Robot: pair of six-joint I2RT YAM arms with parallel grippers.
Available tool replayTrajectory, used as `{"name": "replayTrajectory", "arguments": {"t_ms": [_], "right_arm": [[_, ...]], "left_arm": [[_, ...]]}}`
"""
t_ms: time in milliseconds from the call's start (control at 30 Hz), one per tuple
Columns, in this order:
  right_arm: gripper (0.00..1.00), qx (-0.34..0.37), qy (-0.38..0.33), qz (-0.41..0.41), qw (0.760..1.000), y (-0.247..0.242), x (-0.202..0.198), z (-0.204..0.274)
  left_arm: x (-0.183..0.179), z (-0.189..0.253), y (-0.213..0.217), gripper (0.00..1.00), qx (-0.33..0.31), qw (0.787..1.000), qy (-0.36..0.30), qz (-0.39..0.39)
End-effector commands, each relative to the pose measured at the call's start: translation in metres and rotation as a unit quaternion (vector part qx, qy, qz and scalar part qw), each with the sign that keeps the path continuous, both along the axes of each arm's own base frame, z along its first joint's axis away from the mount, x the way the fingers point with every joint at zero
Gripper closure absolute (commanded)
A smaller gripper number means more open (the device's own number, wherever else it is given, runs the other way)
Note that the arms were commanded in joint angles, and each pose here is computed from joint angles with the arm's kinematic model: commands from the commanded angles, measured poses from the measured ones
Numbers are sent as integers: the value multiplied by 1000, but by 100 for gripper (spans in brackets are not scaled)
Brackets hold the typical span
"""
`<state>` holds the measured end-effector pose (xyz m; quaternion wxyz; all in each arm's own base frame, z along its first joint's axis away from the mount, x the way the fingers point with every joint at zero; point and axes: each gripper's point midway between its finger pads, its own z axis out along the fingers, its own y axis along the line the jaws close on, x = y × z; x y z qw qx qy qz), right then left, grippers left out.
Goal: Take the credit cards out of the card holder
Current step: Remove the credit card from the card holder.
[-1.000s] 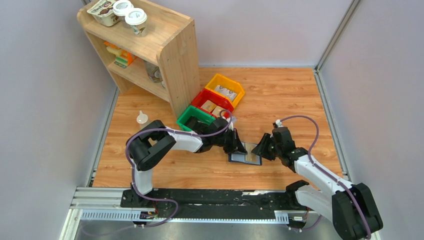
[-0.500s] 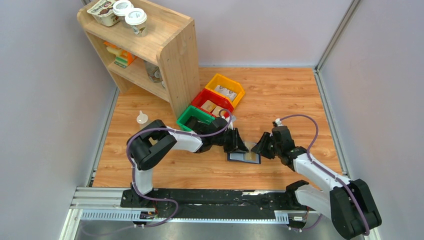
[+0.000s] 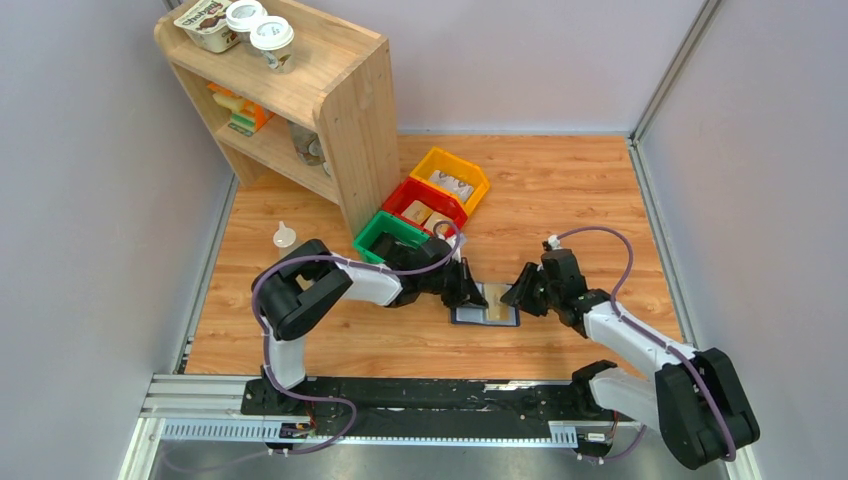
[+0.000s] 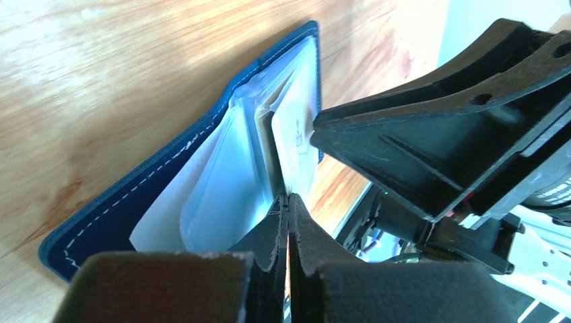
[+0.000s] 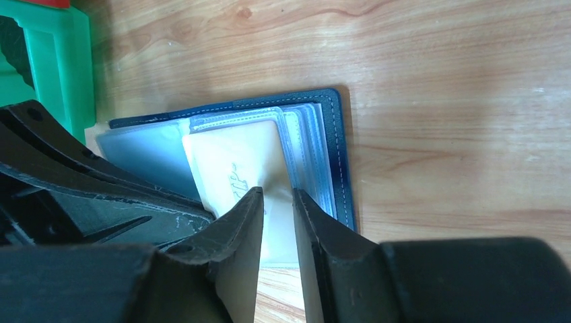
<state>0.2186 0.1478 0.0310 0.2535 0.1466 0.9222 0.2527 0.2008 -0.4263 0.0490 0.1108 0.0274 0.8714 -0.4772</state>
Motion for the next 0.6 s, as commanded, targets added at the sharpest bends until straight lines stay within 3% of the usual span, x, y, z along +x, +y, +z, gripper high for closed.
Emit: {"name": "replayTrajectory", "arguments": {"t_ms": [0, 367, 567], "right_arm": [[69, -34, 79, 2, 996, -12, -31, -31], [73, -42, 94, -2, 995, -15, -31, -34], [73, -10, 46, 17, 999, -2, -18, -8]], "left_arm": [[7, 13, 14, 100, -1, 1000, -20, 4], [5, -1, 35, 100, 40, 999, -2, 2], [1, -6, 37, 100, 44, 999, 4, -3]]}}
